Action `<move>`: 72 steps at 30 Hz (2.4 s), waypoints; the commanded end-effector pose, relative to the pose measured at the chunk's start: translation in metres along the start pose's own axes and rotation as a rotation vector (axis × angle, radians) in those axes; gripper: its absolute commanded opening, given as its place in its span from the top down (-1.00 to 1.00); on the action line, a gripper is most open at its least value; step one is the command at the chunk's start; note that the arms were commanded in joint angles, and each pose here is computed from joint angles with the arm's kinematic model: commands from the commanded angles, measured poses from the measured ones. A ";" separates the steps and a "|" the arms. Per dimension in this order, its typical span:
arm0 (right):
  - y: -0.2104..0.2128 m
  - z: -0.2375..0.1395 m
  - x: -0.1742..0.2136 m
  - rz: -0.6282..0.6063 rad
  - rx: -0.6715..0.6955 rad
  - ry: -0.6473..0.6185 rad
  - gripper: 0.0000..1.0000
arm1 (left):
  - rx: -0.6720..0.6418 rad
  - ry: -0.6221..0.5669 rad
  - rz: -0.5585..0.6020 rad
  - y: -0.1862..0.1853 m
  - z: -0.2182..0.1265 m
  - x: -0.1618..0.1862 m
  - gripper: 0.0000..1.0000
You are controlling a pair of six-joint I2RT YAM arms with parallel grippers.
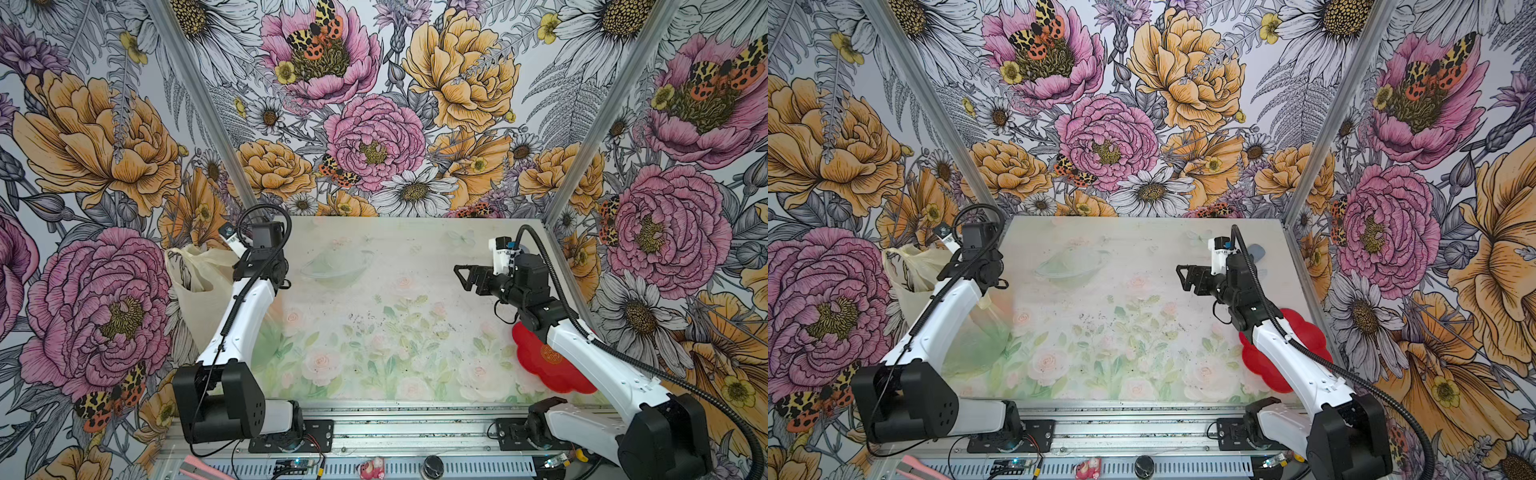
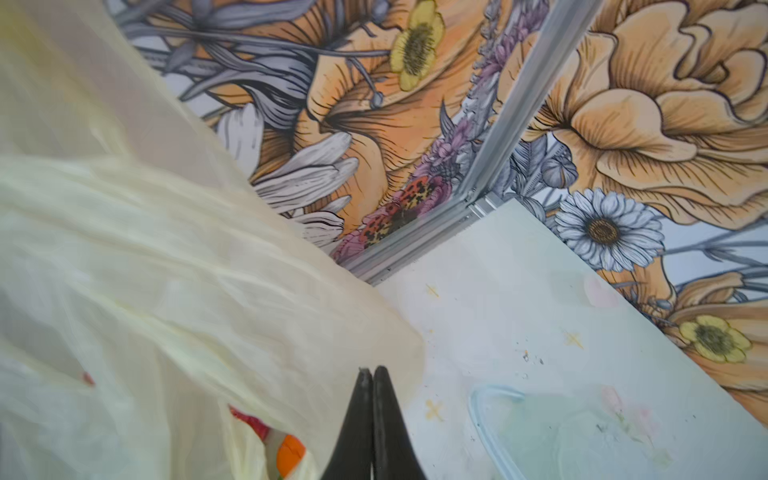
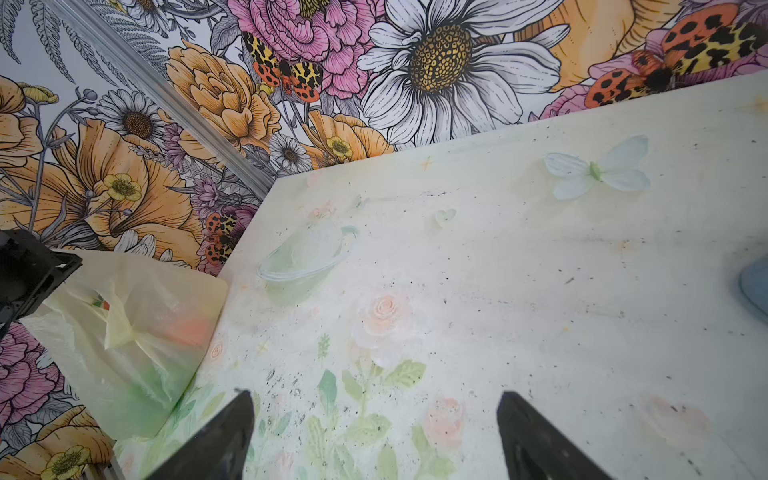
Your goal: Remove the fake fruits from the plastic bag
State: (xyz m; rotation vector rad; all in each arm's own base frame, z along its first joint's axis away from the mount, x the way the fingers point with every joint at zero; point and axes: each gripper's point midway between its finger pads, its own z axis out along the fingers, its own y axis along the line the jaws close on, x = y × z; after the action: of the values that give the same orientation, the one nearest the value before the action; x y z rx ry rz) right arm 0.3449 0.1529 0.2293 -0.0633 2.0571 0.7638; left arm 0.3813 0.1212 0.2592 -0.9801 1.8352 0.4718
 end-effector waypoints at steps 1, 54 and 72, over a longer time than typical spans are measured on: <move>0.005 -0.008 -0.008 -0.016 0.012 -0.023 -0.84 | 0.007 -0.081 0.024 -0.022 -0.015 -0.018 1.00; -0.002 -0.042 0.000 0.000 0.079 -0.070 -0.84 | -0.108 -0.123 -0.291 0.085 -0.046 -0.065 -0.81; -0.007 -0.035 0.010 0.042 0.087 -0.034 -0.82 | 0.170 0.001 -0.274 0.008 0.009 -0.052 1.00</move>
State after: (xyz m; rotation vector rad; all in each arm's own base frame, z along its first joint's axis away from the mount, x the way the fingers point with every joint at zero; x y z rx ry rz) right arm 0.3156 0.1284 0.2305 0.0418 2.0641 0.6919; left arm 0.3654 0.1969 0.2745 -1.2605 1.6791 0.3292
